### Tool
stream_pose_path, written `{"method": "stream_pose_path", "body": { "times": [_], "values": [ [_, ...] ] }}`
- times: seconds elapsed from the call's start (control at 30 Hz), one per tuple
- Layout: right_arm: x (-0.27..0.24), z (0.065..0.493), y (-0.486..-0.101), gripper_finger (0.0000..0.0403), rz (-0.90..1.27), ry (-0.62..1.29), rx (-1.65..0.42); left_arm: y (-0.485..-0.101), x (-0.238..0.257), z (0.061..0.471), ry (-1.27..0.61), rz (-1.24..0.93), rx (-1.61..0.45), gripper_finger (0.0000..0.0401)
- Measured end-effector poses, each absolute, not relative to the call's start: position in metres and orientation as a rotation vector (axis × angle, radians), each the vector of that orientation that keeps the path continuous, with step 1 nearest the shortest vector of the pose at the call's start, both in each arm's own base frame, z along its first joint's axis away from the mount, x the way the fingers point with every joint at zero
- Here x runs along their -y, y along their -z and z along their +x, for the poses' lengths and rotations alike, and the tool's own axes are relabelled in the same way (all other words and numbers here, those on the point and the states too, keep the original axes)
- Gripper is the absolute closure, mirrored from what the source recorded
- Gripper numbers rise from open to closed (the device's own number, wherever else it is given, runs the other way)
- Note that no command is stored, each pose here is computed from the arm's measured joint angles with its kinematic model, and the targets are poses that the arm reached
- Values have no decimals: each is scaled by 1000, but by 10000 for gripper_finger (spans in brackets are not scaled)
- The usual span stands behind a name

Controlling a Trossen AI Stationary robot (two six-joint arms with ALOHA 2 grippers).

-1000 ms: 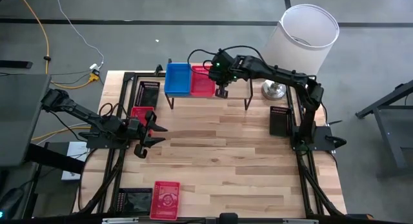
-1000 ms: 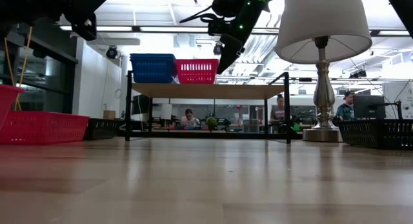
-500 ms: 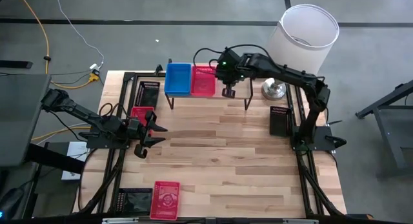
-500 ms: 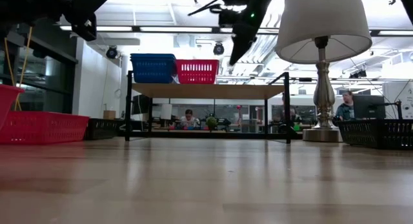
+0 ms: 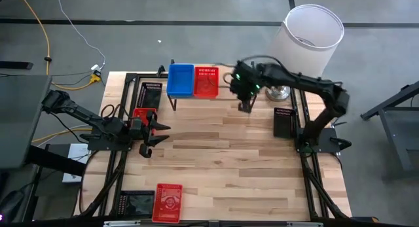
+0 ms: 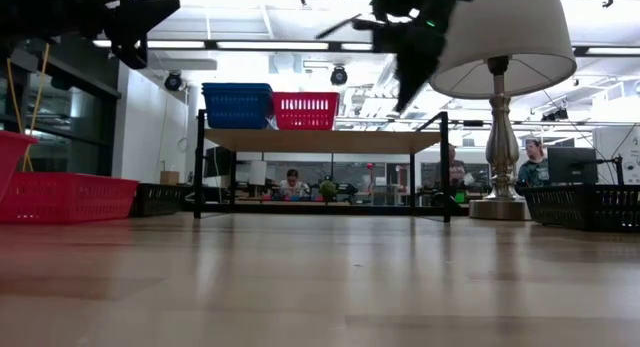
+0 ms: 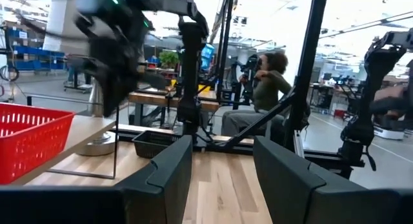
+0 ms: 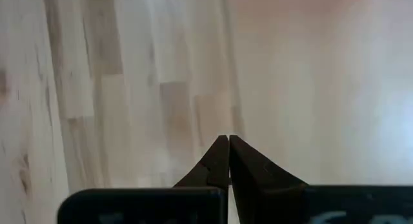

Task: Stack baskets on shelf by color
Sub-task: Stack the top red bin on top of the red bin on the shelf

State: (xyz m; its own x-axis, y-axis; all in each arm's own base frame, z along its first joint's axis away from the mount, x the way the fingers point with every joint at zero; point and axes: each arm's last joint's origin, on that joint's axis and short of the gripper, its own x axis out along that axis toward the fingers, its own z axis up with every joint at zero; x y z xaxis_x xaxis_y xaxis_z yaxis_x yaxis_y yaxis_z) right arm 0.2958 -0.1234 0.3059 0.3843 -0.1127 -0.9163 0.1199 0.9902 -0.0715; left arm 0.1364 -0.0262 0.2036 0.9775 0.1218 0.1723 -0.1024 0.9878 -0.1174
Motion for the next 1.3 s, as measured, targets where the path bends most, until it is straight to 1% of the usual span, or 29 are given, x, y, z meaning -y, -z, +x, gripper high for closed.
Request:
{"method": "stream_pose_path", "body": {
  "times": [0.07, 0.17, 0.27, 0.4, 0.47, 0.57, 0.63, 0.77, 0.83, 0.9, 1.03, 1.17, 1.3],
  "values": [
    [111, 279, -292, 403, 27, 171, -1116, -204, 26, 136, -115, -91, 179, 245],
    [88, 254, -284, 403, 47, 189, -982, -204, 26, 136, -123, -56, 179, 245],
    [62, 235, -284, 403, 29, 157, -804, -204, 26, 136, -143, -50, 178, 245],
    [34, 221, -290, 403, -41, 72, -553, -204, 25, 136, -148, -53, 180, 245],
    [24, 216, -291, 403, -62, 36, -462, -206, 25, 136, -174, -99, 191, 245],
    [14, 213, -292, 403, -79, -3, -373, -219, 22, 140, -291, -214, 162, 245],
    [11, 213, -290, 403, -82, -13, -374, -229, 22, 144, -348, -250, 66, 245],
    [10, 216, -286, 403, -88, 3, -398, -246, 22, 146, -458, -340, -197, 245],
    [10, 218, -284, 403, -88, 5, -413, -245, 21, 145, -551, -367, -318, 245],
    [10, 220, -281, 403, -87, 4, -428, -237, 20, 144, -644, -395, -396, 245],
    [10, 221, -277, 403, -86, 4, -458, -214, 18, 141, -811, -442, -511, 245],
    [11, 221, -277, 403, -88, 14, -460, -196, 15, 138, -1008, -464, -522, 245],
    [11, 220, -276, 403, -92, 32, -469, -180, 13, 139, -1117, -482, -562, 245]
  ]
}}
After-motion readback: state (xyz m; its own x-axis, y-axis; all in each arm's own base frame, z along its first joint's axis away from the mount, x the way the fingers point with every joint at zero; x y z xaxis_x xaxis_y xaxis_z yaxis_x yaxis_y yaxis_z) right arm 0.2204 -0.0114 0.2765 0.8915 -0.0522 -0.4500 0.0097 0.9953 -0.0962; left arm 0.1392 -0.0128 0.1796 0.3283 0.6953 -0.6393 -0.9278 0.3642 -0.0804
